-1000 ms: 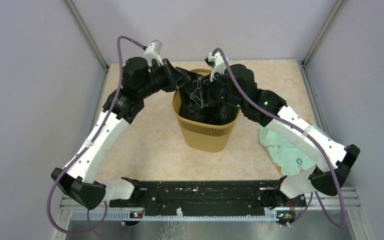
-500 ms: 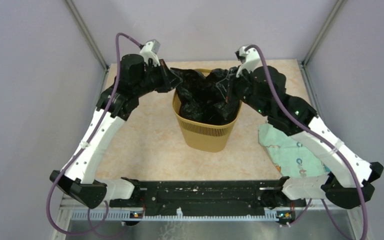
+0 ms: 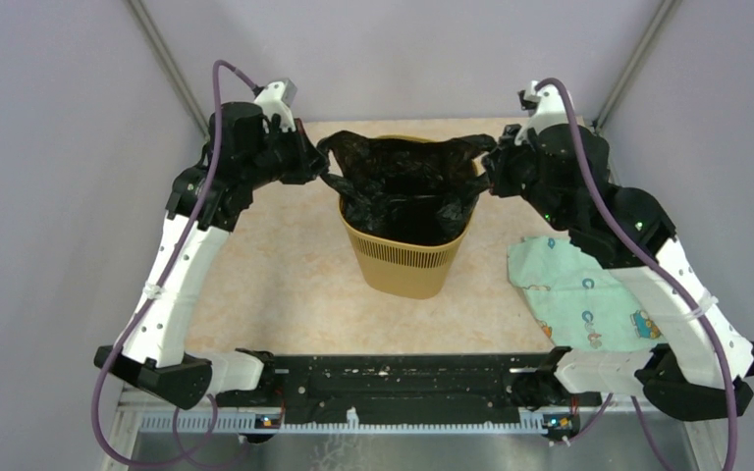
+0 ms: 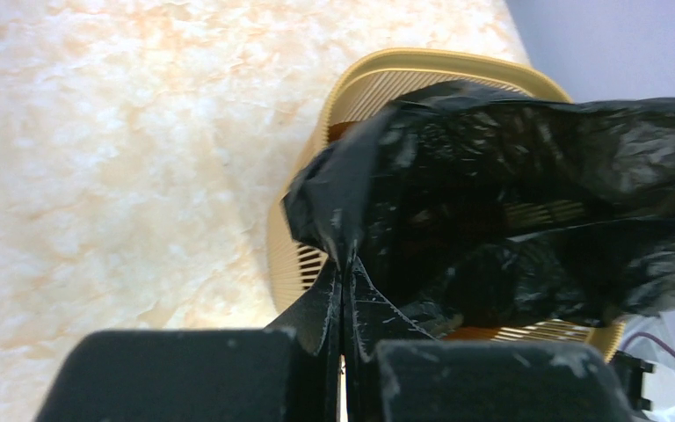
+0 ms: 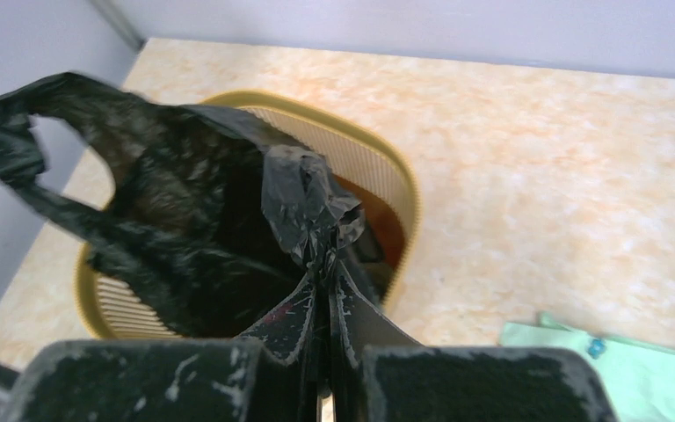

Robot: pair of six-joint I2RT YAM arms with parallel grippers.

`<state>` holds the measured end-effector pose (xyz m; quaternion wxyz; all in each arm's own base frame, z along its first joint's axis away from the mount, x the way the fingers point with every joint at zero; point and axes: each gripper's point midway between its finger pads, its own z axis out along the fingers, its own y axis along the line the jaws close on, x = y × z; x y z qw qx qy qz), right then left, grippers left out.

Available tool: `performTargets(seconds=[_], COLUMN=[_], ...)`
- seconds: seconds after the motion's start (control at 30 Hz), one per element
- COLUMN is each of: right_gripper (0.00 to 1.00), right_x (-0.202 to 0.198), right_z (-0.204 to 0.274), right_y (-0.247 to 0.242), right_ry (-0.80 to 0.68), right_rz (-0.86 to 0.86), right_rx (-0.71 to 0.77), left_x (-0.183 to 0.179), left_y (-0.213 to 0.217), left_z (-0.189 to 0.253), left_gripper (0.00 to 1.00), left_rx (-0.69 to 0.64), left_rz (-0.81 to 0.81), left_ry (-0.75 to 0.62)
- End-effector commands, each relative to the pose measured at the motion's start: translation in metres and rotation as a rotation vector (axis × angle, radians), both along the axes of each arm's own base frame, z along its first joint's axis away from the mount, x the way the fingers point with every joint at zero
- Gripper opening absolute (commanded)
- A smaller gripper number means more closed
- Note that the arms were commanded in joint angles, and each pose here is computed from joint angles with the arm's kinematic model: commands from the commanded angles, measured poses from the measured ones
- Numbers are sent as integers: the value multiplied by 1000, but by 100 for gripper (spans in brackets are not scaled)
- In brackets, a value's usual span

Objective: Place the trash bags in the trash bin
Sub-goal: Place the trash bag in the trash bin.

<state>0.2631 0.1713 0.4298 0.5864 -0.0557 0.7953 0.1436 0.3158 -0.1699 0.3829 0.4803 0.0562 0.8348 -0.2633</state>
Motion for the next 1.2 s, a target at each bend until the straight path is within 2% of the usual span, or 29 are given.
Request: performTargets(seconds=[0.0, 0.33, 0.57, 0.8, 1.17], right_gripper=[0, 0, 0, 0, 0], right_x=[1, 85, 138, 171, 178], right_z=[3, 6, -14, -55, -132], right_y=[-43, -27, -27, -25, -35], right_ry=[8, -2, 46, 158, 360], right_rz=[-150, -132, -158, -144, -145], right_rx=[-70, -87, -107, -96, -81], left_x=[6, 83, 131, 149, 147], left_y=[21, 2, 10, 7, 1], left_z=[12, 20, -16, -60, -117], left_gripper=[0, 0, 0, 0, 0], left_rx=[77, 49, 13, -36, -76], left_rz=[72, 83, 71, 26, -27], left_ry=[-64, -133, -34, 74, 221])
